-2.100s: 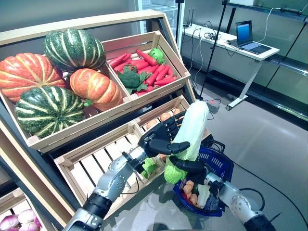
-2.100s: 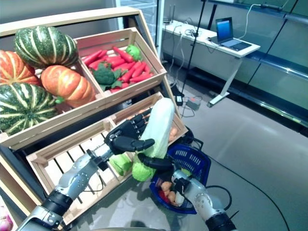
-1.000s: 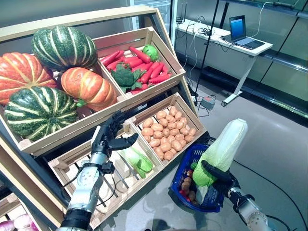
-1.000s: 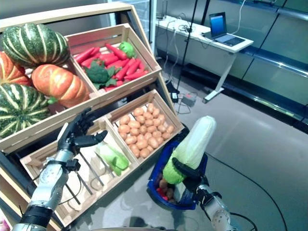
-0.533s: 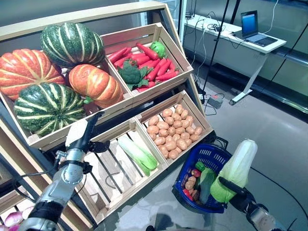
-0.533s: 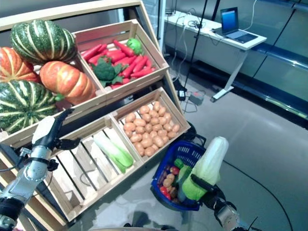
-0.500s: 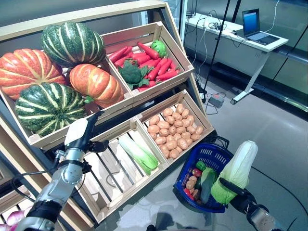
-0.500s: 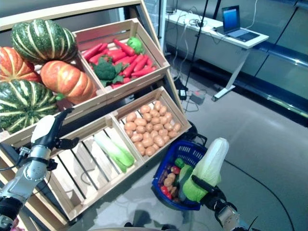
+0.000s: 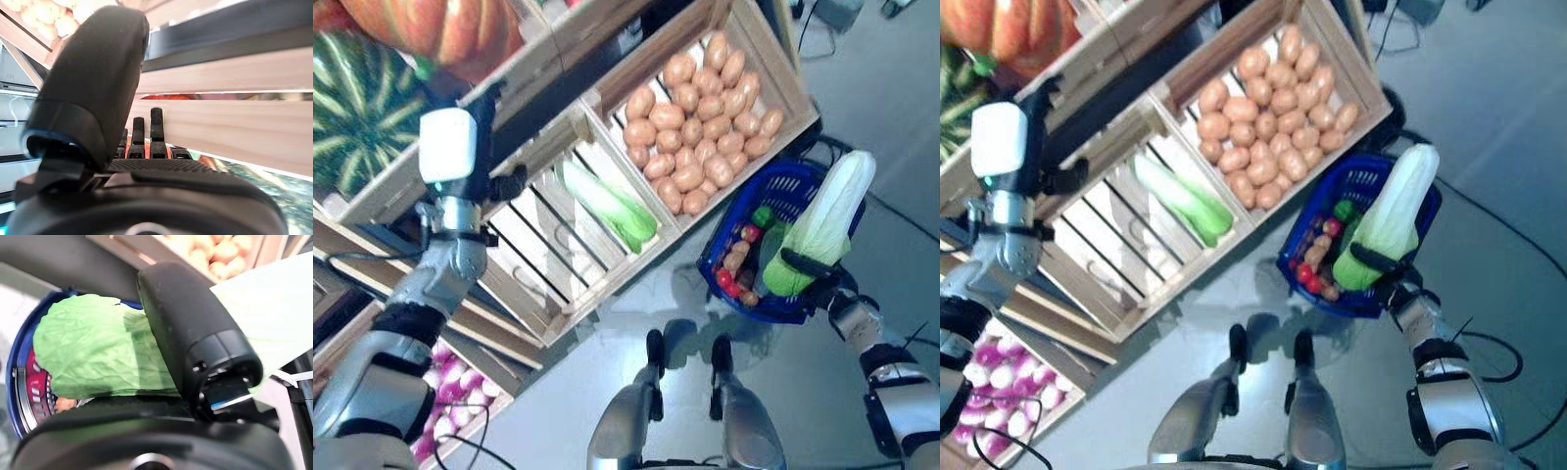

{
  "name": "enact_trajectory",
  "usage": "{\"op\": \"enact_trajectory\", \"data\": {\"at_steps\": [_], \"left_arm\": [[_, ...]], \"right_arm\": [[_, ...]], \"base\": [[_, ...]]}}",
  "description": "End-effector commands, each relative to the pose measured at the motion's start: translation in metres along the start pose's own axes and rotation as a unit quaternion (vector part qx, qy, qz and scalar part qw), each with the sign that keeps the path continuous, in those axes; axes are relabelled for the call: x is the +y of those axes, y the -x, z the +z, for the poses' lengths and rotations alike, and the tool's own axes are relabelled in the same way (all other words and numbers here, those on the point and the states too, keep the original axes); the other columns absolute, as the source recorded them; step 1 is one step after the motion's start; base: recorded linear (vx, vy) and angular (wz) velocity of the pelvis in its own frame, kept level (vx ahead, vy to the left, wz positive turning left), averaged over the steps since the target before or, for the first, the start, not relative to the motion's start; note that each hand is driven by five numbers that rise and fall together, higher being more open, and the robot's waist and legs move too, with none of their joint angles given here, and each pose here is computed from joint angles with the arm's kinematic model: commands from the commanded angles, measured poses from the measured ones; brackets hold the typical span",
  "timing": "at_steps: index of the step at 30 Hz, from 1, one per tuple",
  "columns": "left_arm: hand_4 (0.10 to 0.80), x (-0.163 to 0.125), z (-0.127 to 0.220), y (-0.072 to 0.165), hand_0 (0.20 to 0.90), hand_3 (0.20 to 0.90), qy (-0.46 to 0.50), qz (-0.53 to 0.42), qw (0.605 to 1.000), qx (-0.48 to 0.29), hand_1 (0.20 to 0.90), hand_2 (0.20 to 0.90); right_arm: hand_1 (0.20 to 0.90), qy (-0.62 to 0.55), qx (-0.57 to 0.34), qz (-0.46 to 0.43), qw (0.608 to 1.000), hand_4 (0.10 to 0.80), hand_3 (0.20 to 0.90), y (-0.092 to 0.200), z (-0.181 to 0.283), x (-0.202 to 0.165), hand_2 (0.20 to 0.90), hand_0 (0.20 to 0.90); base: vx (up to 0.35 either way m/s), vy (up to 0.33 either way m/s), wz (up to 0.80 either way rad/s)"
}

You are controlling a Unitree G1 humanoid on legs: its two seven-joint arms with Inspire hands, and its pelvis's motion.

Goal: Put vegetables into the basket

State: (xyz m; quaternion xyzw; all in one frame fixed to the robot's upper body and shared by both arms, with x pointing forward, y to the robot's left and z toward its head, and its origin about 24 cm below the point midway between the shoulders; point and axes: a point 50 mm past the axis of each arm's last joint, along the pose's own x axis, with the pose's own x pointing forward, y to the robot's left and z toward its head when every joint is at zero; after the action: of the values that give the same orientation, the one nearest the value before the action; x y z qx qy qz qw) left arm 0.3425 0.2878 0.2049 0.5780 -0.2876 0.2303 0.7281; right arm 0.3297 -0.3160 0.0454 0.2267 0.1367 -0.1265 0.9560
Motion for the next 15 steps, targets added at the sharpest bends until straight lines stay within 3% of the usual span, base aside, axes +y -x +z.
{"op": "enact_trajectory", "data": {"at_steps": [1, 7, 15], "left_arm": [[0.8, 0.033, 0.0, -0.028, 0.9, 0.9, 0.044, 0.101, 0.994, 0.022, 0.9, 0.9], [0.8, 0.046, 0.042, -0.045, 0.9, 0.9, 0.163, 0.172, 0.971, -0.024, 0.9, 0.9], [0.8, 0.048, 0.072, -0.045, 0.9, 0.9, 0.202, 0.192, 0.957, -0.078, 0.9, 0.9]], "right_arm": [[0.3, 0.036, -0.106, 0.023, 0.993, 0.4, 0.3, 0.0, 0.061, 0.011, 0.3, 0.3], [0.3, 0.014, -0.142, 0.008, 0.99, 0.4, 0.3, -0.005, 0.086, 0.036, 0.3, 0.3], [0.3, 0.005, -0.185, 0.018, 0.983, 0.4, 0.3, -0.006, 0.114, 0.069, 0.3, 0.3]], "base": [[-0.091, -0.01, 0.06], [-0.106, -0.031, 0.15], [-0.026, -0.045, 0.07]]}}
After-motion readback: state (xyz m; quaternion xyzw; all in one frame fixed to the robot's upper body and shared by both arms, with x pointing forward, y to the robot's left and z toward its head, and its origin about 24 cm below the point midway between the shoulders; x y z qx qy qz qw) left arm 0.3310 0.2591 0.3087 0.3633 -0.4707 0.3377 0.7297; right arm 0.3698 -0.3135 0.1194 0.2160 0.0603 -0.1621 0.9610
